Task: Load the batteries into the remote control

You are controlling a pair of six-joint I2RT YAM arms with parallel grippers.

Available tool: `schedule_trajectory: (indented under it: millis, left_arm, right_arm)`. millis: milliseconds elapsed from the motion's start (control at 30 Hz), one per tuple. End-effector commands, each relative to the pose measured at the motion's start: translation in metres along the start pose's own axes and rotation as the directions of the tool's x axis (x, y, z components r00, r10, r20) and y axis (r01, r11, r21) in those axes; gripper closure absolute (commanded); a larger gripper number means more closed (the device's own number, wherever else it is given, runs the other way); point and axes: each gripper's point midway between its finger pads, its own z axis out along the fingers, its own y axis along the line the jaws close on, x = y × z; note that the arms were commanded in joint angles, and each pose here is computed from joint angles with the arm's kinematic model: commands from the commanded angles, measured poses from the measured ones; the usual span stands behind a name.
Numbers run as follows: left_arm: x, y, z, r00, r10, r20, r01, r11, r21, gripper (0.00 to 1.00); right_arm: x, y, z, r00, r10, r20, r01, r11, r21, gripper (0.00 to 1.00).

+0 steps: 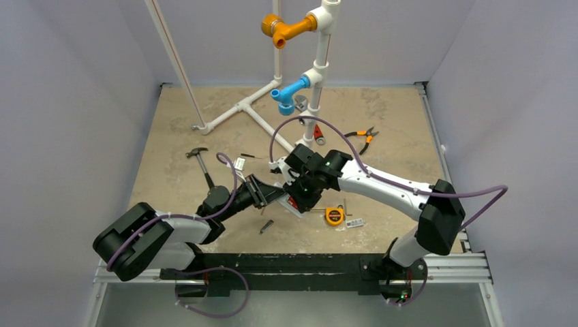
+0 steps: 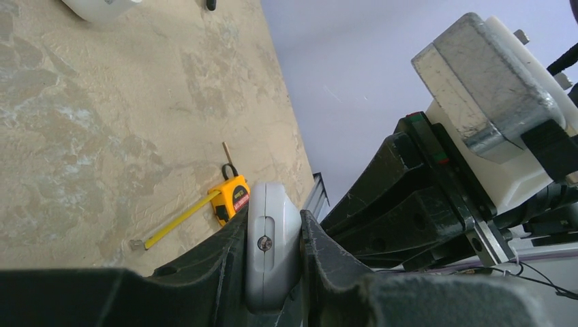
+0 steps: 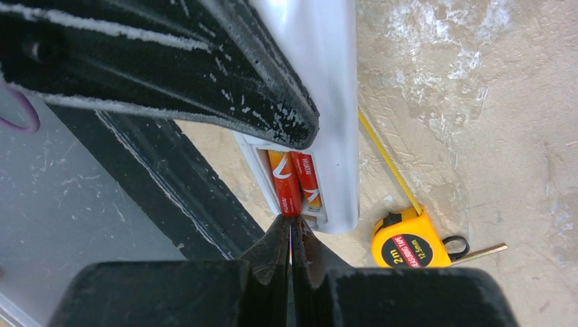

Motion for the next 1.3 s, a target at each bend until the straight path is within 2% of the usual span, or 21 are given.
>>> schedule_trajectory:
  millis: [0, 600, 1000, 1267]
  left_arm:
    - [-0.007, -0.058, 0.002, 1.0, 0.018, -0.002, -0.017, 0.977, 0.21, 1.0]
    - [-0.008, -0.059, 0.002, 1.0, 0.017, 0.0, -0.016, 0.977, 0.214, 1.0]
    - [-0.007, -0.067, 0.003, 0.998, 0.061, -0.022, -0.055, 0.974, 0.222, 1.0]
    - [-0.007, -0.067, 0.002, 0.996, 0.085, -0.023, -0.079, 0.977, 0.2, 1.0]
  right_arm:
    - [-0.041, -0.007, 0.001, 0.994, 0.002, 0.112, -0.008, 0.999, 0.048, 1.0]
    - [-0.063, -0.012, 0.011, 0.992, 0.05, 0.114, -0.059, 0.995, 0.083, 1.0]
    - [-0.073, -0.012, 0.027, 0.997, 0.052, 0.059, -0.057, 0.996, 0.075, 1.0]
    - [-0.093, -0.014, 0.021, 0.994, 0.029, 0.11, -0.039, 0.995, 0.092, 1.0]
